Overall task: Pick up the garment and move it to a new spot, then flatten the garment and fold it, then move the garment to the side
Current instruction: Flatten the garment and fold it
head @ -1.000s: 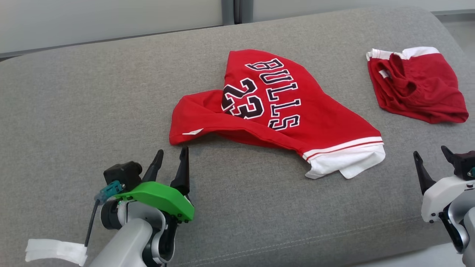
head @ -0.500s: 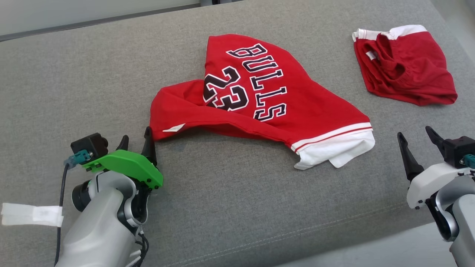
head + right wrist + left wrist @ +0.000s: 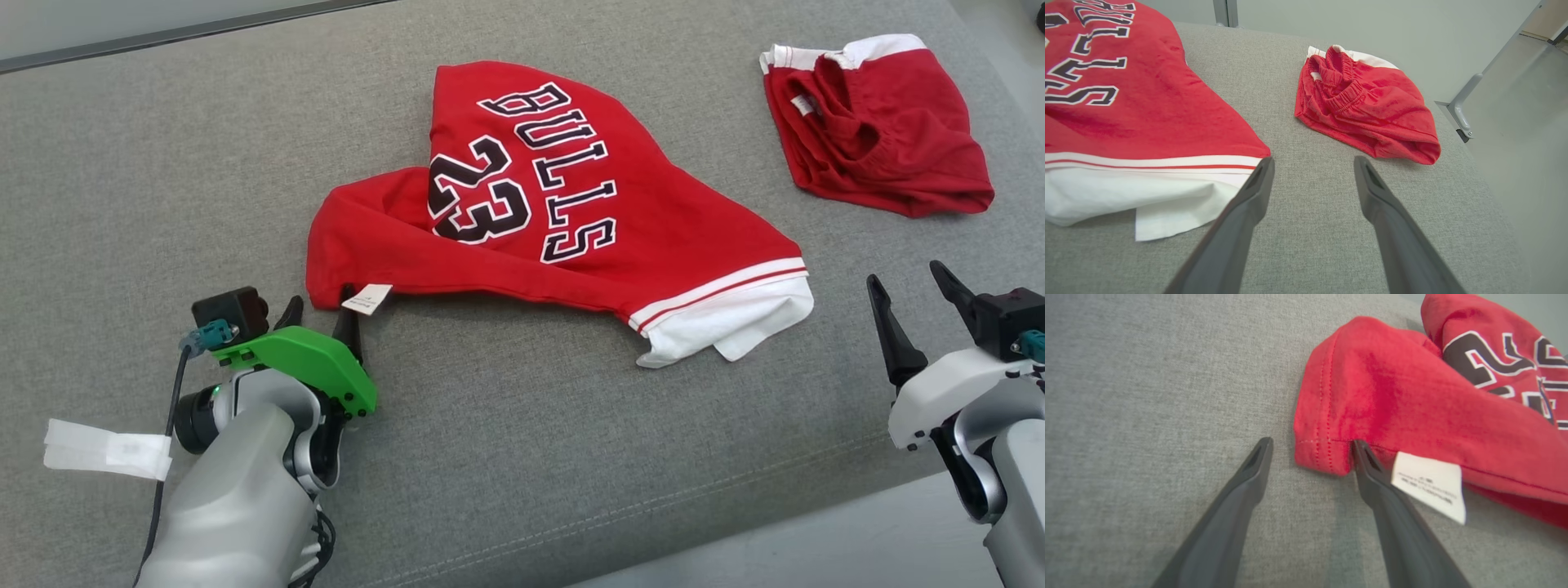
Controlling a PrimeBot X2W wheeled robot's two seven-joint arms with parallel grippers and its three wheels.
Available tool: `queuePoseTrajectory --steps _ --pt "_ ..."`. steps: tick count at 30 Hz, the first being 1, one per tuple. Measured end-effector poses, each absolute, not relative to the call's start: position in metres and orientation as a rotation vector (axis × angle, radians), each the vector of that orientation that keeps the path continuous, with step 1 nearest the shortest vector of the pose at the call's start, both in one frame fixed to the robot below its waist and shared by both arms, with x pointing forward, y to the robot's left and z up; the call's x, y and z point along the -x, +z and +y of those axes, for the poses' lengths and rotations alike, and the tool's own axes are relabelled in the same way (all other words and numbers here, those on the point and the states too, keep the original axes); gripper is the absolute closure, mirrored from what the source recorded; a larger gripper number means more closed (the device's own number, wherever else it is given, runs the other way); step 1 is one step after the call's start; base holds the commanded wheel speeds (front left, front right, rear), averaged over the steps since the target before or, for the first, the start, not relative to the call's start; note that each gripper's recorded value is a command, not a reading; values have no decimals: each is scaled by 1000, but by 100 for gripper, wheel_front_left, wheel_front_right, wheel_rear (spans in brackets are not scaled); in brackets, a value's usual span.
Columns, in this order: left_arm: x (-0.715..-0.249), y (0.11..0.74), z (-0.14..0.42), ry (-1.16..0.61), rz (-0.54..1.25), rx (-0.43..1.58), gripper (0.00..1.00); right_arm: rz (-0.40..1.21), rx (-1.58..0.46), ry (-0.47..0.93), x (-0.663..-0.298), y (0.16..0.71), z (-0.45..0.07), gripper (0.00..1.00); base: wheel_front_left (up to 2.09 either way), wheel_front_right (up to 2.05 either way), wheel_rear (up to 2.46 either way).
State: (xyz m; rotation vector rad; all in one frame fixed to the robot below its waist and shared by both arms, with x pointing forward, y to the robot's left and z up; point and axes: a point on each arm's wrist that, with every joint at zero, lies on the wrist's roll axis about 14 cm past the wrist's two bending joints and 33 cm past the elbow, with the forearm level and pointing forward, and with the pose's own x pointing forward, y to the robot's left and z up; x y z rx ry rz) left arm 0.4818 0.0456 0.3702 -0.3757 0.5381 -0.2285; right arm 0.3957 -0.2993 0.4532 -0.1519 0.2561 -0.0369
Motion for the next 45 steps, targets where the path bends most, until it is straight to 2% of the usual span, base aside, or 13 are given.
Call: queuePoseTrajectory --steps 1,2,3,4,5,10,17,25,36,37,38,39,45 --pt "-483 371 45 -228 528 370 15 254 151 -38 -396 454 -299 0 0 0 0" --pt "-485 372 45 -231 521 361 46 254 150 -38 -396 454 -299 0 0 0 0" --pt "-486 373 45 -236 514 356 66 254 151 -38 -396 454 -299 0 0 0 0" --pt "-486 374 45 -240 508 352 96 253 150 -39 -396 454 -299 0 0 0 0" --pt "-486 374 44 -246 506 346 100 252 148 -38 -396 454 -299 0 0 0 0" --pt "-492 384 48 -259 459 313 100 244 139 -38 -398 454 -297 0 0 0 0" --pt "-508 432 66 -260 287 286 100 232 117 -17 -402 452 -284 0 0 0 0" --pt "-468 430 104 -173 249 271 100 222 96 29 -408 451 -264 0 0 0 0" --pt "-399 401 129 -34 325 334 100 198 82 99 -411 458 -235 0 0 0 0" --pt "-396 398 130 -29 335 336 85 200 81 101 -410 457 -234 0 0 0 0" --pt "-393 394 129 -30 347 339 52 201 80 102 -409 457 -234 0 0 0 0" --pt "-390 391 127 -32 359 341 0 199 79 102 -408 458 -233 0 0 0 0" --pt "-380 385 123 -50 383 343 0 201 71 100 -399 457 -232 0 0 0 0"
